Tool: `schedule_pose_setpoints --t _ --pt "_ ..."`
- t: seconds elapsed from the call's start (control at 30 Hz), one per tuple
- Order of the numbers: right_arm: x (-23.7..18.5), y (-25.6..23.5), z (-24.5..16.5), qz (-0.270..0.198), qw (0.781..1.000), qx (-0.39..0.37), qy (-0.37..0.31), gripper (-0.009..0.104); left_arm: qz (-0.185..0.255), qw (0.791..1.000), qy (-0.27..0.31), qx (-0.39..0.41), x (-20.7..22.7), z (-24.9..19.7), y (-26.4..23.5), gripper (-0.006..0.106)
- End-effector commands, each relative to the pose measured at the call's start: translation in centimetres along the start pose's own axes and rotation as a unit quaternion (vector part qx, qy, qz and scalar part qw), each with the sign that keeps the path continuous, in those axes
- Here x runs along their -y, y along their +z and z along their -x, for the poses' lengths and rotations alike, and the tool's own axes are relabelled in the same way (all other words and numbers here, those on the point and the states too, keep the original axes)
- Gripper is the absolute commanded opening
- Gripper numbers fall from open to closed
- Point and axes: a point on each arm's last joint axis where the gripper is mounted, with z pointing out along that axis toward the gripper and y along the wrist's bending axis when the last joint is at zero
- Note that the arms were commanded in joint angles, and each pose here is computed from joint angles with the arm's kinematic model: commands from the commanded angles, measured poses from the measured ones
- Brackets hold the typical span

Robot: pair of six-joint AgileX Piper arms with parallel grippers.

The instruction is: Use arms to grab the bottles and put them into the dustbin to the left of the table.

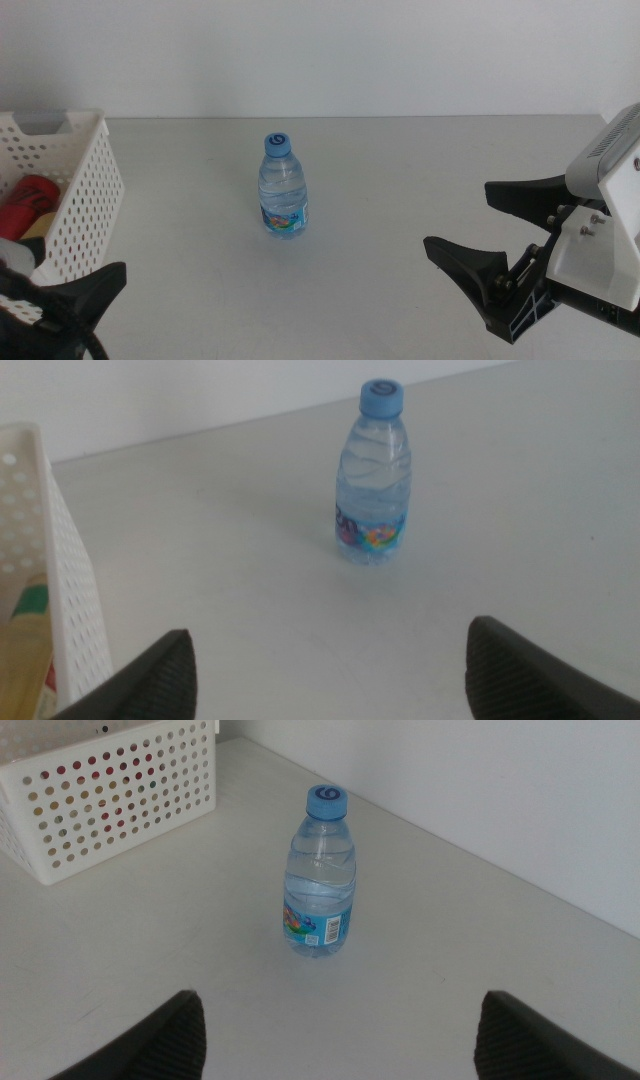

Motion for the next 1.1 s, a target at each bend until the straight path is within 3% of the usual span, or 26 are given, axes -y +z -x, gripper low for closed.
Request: schedule_pose_setpoints --t 0.0,0.5,0.7,0.9,1.07 --pt "0.1 -0.4 1.6 -0.004 0.999 0.052 -0.005 0.084 -0.001 0.998 -0.012 0.065 0.0 1.8 -0.3 0.089" --pt "0.1 -0.4 1.6 -0.004 0.999 0.052 -0.005 0.084 0.009 0.991 -0.036 0.131 -0.3 3.5 1.9 0.091" --pt "0.1 -0.4 1.6 -0.004 0.999 0.052 -0.005 0.084 0.023 0.988 -0.001 0.154 -0.6 4.2 5.2 0.091" --pt "0.1 -0.4 1.6 -0.004 0.999 0.052 -0.007 0.084 -0.015 0.978 0.035 0.207 0.7 4.7 8.7 0.091" --pt "0.1 -0.4 1.6 -0.004 0.999 0.052 -0.007 0.084 -0.039 0.981 0.022 0.191 1.1 4.5 12.0 0.091"
